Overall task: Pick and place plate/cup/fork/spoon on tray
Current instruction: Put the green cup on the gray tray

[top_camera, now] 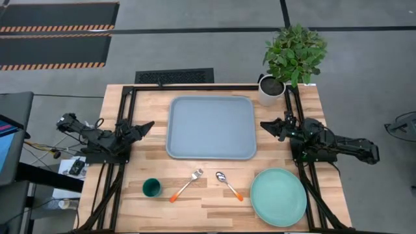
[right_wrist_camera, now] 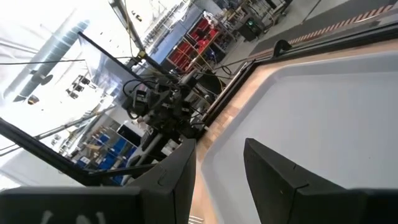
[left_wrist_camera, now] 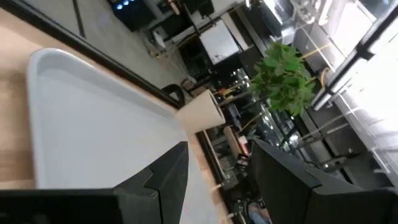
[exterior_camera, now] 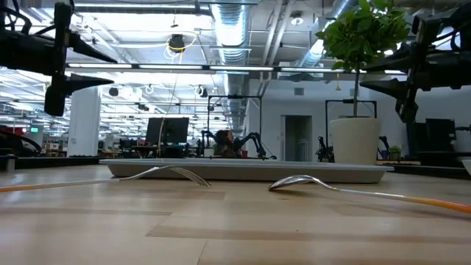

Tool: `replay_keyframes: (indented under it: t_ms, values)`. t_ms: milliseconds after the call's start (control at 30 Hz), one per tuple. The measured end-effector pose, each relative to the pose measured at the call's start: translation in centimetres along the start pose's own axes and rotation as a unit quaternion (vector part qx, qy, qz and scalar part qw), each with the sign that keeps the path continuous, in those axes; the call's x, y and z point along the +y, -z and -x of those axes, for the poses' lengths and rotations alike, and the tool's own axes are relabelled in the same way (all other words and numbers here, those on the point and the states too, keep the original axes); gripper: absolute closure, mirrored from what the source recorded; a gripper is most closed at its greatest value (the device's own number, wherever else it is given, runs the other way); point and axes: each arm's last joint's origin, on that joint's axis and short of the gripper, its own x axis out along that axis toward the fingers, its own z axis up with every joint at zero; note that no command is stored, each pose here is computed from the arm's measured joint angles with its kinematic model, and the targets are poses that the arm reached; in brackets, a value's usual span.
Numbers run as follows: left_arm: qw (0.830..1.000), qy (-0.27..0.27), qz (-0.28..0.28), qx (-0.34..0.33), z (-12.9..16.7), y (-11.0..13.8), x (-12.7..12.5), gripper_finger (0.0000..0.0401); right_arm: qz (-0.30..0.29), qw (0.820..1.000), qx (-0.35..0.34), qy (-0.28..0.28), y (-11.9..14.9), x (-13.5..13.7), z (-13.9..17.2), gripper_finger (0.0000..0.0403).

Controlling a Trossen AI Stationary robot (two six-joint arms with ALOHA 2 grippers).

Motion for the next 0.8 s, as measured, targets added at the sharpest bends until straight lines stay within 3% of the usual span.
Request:
replay_keyframes:
  t_ms: [333,533,667,800]
  values:
    - [1.000,-0.001,-0.011,0.000,0.0,0.0,0.0,0.0234,0.001,1.000,0.001,0.000,0.0,0.0,0.0,0.0242]
    - [0.996,-0.008,0.071,-0.053,0.0,-0.6,-0.4,0.0234,0.003,1.000,0.000,0.000,0.0,0.0,0.0,0.0242]
    - [0.989,0.060,0.131,-0.039,0.2,-1.5,-2.0,0.0234,0.004,1.000,0.000,0.000,0.0,0.0,0.0,0.0242]
    - [0.977,0.156,0.143,-0.034,0.7,-3.1,-3.9,0.0234,0.023,1.000,-0.009,0.008,-0.1,0.0,0.0,0.0242]
